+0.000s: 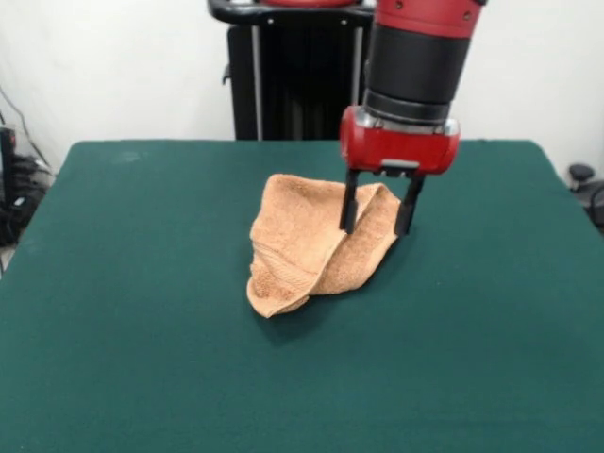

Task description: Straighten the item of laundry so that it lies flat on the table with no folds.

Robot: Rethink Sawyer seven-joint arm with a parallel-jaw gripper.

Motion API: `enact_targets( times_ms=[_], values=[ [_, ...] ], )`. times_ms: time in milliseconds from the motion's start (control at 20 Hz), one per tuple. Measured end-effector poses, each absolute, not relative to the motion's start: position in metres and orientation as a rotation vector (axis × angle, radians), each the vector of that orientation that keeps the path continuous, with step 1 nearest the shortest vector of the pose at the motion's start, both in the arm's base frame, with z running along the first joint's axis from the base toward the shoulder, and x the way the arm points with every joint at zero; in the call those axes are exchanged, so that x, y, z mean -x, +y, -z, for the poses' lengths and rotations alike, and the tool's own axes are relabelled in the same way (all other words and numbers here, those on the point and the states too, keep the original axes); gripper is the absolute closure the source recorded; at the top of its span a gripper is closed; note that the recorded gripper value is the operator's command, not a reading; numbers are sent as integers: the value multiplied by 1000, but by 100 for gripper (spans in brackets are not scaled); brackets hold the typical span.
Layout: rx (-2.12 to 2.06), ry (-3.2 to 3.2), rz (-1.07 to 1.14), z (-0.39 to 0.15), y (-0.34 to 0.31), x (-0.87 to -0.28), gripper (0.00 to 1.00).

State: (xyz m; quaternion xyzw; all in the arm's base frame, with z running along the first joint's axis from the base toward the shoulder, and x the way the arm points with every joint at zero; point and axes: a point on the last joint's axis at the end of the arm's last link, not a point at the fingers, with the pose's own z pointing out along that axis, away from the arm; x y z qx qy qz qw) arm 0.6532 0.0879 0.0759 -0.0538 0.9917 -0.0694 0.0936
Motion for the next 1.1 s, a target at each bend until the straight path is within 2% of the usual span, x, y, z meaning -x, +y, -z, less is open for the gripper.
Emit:
enact_targets(
  times_ms=[650,1100],
  values=[
    [-41,2961,219,-77,-3,-673,0],
    [-71,2949,225,-90,-22,-694,0]
  ],
)
